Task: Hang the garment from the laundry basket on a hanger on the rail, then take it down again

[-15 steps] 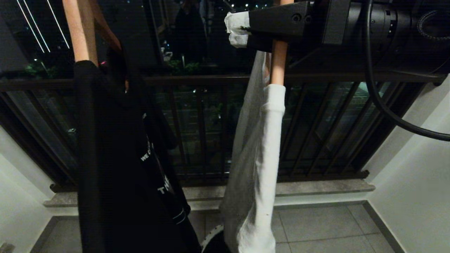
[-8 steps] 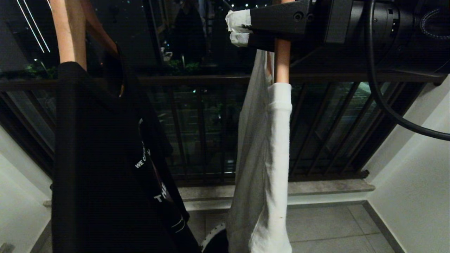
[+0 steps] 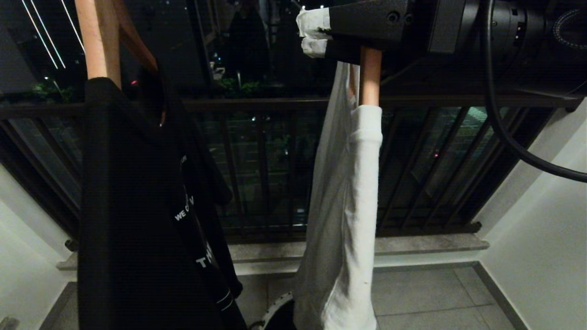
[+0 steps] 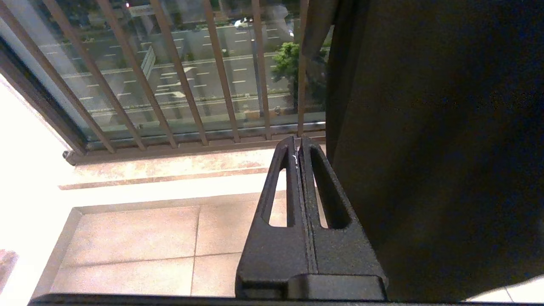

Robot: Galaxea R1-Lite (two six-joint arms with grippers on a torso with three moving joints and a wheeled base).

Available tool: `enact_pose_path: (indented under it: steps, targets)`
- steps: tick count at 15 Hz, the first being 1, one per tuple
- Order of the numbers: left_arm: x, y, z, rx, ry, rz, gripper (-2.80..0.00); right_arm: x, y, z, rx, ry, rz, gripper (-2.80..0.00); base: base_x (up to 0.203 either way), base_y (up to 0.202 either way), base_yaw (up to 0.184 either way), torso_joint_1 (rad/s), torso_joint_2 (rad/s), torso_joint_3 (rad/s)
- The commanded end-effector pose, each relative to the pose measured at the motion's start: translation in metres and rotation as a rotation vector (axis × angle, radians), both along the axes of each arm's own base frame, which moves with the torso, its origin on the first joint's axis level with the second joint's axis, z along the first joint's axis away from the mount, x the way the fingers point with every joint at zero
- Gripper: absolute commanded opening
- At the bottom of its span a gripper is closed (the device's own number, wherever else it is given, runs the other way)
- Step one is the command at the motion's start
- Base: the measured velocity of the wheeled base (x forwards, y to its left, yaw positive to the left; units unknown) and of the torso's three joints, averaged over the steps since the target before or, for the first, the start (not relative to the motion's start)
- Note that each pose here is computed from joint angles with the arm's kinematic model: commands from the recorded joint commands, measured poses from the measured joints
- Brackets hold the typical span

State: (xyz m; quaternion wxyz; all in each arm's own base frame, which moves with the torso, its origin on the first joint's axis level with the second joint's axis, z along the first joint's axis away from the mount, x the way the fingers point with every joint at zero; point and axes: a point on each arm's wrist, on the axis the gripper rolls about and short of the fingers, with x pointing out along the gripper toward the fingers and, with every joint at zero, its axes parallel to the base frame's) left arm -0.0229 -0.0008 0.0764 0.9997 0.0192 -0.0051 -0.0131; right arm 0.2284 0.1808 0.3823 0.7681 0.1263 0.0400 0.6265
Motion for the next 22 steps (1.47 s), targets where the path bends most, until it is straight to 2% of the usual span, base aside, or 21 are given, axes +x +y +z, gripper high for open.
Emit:
enact_pose_path:
  steps: [1,22]
  targets:
    - [0.0002,0.0,-0.0008,0.0,0.002,0.0,-2.8,-0.0014,-0.0007,0.0013,0.003,-0.003,0.006,-2.8,0.0,0.0,0.0,0.0,0.0,0.0]
    - [0.0002,0.0,-0.0008,0.0,0.002,0.0,-2.8,-0.0043,-0.0027,0.0086,0.035,-0.047,0.009,-2.8,0.0,0.0,0.0,0.0,0.0,0.0]
